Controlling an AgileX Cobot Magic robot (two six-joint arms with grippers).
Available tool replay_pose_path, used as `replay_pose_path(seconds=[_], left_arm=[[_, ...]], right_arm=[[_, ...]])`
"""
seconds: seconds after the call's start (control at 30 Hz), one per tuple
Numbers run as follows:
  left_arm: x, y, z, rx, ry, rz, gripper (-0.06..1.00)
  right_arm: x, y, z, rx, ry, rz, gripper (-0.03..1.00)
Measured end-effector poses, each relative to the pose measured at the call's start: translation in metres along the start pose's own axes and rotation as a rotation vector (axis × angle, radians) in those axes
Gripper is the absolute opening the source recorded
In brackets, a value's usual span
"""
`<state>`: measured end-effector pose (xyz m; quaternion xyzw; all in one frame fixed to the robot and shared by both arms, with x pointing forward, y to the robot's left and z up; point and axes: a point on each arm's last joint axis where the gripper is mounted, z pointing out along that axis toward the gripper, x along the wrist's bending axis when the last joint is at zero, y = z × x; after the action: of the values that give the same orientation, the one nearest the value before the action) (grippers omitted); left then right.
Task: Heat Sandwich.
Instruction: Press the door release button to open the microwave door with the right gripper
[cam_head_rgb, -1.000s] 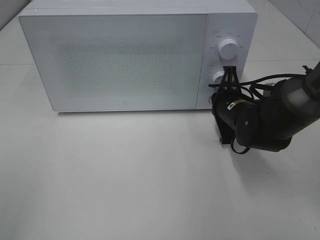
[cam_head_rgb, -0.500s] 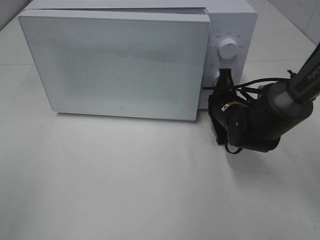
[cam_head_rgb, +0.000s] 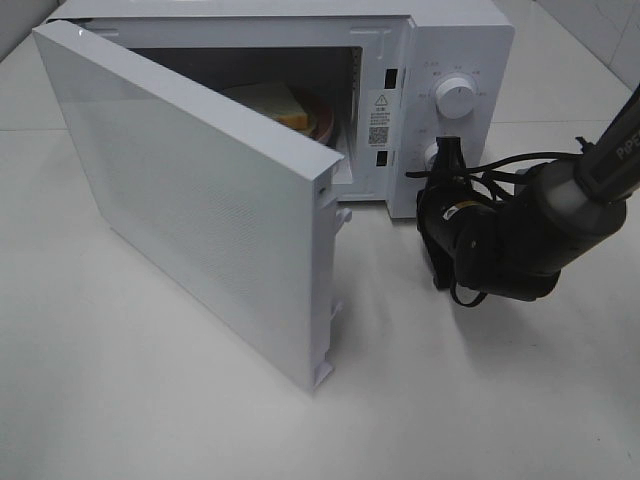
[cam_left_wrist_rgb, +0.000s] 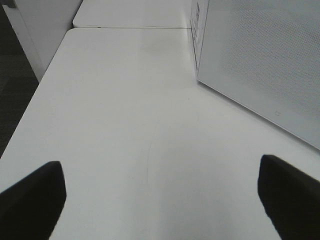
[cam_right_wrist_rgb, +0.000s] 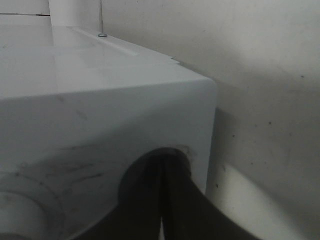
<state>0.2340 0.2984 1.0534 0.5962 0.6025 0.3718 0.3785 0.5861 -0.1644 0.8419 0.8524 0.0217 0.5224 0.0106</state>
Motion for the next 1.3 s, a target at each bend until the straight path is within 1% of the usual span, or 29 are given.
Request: replay_pose_path(seconds=[0.63, 1.0, 1.3], left_arm=[[0.0, 0.0, 0.0, 0.0, 0.0, 0.0, 0.97], [0.0, 0.0, 0.0, 0.0, 0.0, 0.0, 0.97], [0.0, 0.0, 0.0, 0.0, 0.0, 0.0, 0.97]], right_arm=[[0.0, 0.001, 0.0, 0.006, -0.008, -0.003, 0.02], [0.005, 0.003, -0.003, 0.028, -0.046, 0.003, 0.02], [0.008, 0.007, -0.012, 0.077, -0.05, -0.059, 0.02]])
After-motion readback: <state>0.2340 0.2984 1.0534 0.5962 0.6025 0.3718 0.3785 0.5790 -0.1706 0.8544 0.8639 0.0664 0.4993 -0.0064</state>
